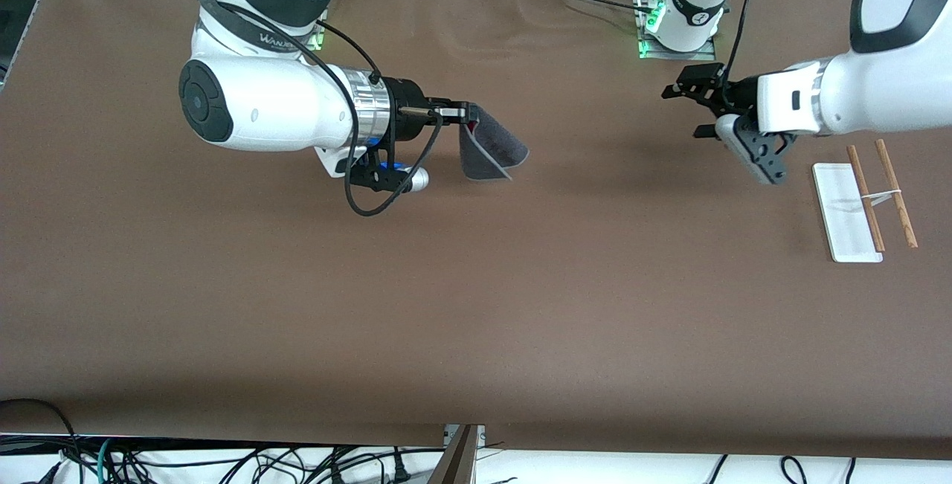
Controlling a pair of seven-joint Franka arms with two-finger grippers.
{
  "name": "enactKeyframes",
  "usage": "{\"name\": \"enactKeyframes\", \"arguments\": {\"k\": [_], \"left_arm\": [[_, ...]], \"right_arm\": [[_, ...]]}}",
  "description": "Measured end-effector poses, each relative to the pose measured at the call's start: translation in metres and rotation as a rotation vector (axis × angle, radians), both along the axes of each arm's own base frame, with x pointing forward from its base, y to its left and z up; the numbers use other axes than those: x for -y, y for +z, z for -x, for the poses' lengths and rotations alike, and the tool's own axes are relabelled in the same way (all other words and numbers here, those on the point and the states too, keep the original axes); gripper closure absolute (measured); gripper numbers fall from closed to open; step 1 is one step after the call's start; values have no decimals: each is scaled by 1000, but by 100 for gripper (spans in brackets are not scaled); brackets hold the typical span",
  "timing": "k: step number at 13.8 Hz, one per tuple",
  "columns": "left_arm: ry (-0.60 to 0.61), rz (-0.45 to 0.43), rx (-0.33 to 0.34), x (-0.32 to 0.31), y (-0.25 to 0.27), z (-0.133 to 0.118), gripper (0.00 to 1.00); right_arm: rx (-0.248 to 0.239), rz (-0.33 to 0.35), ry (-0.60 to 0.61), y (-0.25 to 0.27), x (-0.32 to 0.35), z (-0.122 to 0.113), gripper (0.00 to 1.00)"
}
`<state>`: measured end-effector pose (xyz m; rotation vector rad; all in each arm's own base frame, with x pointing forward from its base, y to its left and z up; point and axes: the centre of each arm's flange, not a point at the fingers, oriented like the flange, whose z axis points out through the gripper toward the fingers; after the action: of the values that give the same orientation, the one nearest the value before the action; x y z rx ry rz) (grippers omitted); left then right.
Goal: Pass towel and hang on rack
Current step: 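Lift the towel with the right gripper while the left gripper approaches, then bring the left gripper to the hanging towel and grasp it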
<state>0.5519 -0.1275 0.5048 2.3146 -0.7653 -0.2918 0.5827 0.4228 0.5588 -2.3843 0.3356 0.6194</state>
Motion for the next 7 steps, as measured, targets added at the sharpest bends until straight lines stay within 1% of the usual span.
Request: {"name": "enactKeyframes", "arguments": {"k": [2, 4, 6, 7], "left_arm": [[-112, 160, 52, 7, -21, -8, 0], [-210, 320, 126, 10, -42, -17, 0], [-273, 465, 214, 12, -69, -29, 0], [-289, 527, 270, 13, -86, -36, 0]], "right_arm": [[-42, -23, -75, 2, -15, 2, 99], [-74, -44, -136, 3, -25, 2, 99], [-94, -52, -178, 3, -34, 3, 99], [-98, -54, -190, 3, -39, 5, 99]]}}
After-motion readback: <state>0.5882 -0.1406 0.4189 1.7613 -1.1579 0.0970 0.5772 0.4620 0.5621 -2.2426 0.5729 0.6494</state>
